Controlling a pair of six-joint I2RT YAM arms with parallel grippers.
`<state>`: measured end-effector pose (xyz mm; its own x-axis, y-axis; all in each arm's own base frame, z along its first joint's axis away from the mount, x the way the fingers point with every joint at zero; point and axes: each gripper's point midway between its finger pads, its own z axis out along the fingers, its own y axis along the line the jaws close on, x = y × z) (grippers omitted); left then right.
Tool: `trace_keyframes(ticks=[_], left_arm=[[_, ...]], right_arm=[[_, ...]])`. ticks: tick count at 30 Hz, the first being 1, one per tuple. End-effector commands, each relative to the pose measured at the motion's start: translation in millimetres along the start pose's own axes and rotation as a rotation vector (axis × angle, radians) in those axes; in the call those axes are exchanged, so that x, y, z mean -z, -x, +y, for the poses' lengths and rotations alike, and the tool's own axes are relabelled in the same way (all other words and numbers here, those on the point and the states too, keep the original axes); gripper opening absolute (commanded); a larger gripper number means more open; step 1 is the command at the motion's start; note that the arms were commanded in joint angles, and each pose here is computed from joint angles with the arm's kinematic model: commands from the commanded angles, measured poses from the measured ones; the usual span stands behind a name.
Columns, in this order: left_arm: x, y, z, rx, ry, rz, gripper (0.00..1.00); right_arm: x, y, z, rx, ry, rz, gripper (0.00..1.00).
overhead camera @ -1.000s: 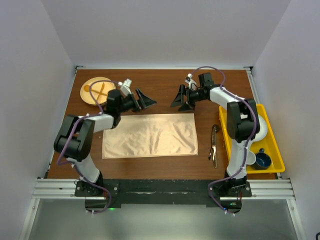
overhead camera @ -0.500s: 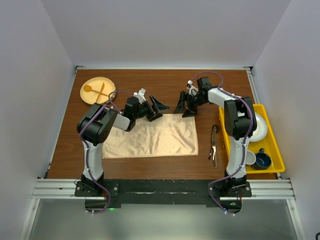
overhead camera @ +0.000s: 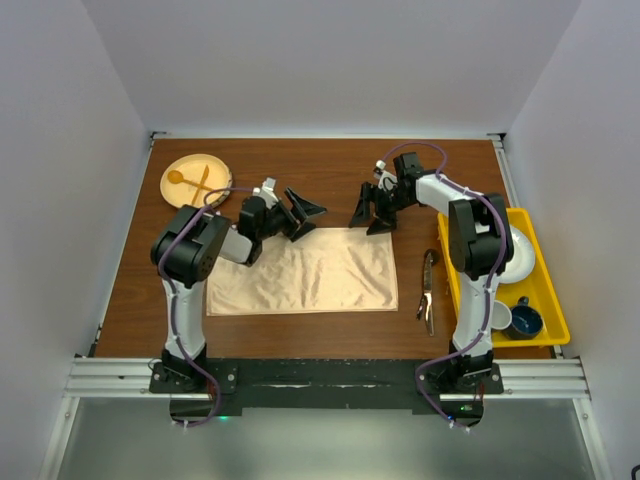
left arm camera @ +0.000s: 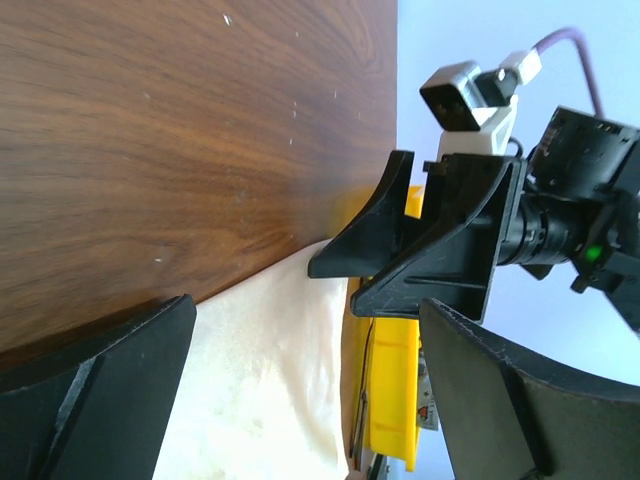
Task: Fold the napkin into a case and place the utensils inside
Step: Smooth out the rectangle-folded napkin at the center of the board.
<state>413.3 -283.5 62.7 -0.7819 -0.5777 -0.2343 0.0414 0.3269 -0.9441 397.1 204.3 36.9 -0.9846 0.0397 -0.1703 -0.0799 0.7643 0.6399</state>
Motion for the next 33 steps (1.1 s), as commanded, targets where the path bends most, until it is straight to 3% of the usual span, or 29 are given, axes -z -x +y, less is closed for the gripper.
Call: trace_keyframes(ticks=[1,20,33], left_arm=[[13,15,21,0.036,0.017,-0.045,1.0],[88,65,50,0.019,0.061,-0.137,1.0],[139,128,81,-0.013,0.087,-0.255,1.0]], right_arm=[[-10,-12,-45,-0.01,-0.159,0.043,0.74],[-10,-9,-49,0.009,-0.172,0.048,0.74],[-10,-13,-50,0.005,-0.179,0.058,0.74]])
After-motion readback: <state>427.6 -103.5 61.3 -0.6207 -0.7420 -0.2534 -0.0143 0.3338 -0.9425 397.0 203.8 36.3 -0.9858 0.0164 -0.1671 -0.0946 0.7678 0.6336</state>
